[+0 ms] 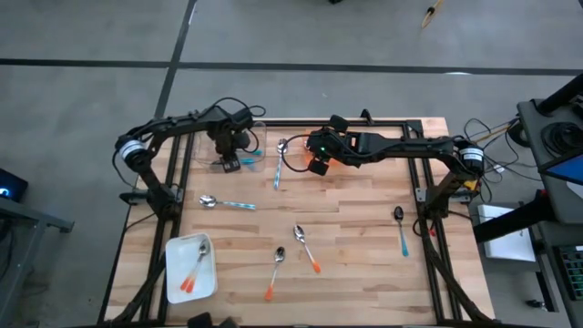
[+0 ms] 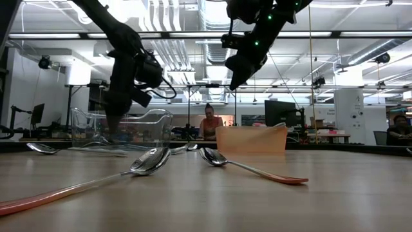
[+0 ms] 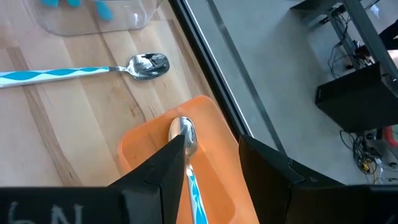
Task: Sort silverware by color (type)
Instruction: Adjust the blue spoon in the transparent bin
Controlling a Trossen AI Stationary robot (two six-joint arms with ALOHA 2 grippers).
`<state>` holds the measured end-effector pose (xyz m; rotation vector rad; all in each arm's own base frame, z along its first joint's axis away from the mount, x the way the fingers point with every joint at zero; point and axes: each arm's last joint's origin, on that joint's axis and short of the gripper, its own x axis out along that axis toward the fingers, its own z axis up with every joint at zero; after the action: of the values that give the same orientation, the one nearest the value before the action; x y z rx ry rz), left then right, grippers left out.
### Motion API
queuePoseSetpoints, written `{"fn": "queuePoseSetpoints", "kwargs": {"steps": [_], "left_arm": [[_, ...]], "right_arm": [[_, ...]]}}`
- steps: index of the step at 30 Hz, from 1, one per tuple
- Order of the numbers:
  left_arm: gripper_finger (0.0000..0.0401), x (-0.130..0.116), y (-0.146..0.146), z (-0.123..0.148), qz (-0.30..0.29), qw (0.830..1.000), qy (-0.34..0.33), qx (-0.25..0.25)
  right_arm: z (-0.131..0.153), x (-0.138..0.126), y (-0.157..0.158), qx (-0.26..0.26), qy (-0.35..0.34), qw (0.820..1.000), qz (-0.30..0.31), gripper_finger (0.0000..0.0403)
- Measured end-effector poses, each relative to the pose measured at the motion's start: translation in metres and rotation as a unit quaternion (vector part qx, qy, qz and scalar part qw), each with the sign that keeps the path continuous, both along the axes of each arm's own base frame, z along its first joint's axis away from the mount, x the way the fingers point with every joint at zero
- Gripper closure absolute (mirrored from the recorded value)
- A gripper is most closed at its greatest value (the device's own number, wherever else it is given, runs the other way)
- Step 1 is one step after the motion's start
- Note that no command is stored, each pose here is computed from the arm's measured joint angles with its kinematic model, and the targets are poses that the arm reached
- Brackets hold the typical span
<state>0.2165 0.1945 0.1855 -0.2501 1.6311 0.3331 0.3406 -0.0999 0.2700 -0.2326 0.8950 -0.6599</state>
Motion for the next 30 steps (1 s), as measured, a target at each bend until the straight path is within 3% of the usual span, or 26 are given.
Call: {"fn": "queuePoseSetpoints", "kwargs": {"steps": [18, 30], "left_arm": [[0.0292, 0.007, 0.007, -0.028, -0.003, 0.999, 0.023, -0.023], [0.0292, 0.012, 0.010, -0.033, -0.002, 1.000, 0.009, -0.013]], "right_arm": [[0.000, 0.000, 0.000, -0.003, 0.000, 1.000, 0.003, 0.0259], [0.001, 0.001, -0.001, -0.006, -0.005, 1.000, 0.003, 0.0259]]}}
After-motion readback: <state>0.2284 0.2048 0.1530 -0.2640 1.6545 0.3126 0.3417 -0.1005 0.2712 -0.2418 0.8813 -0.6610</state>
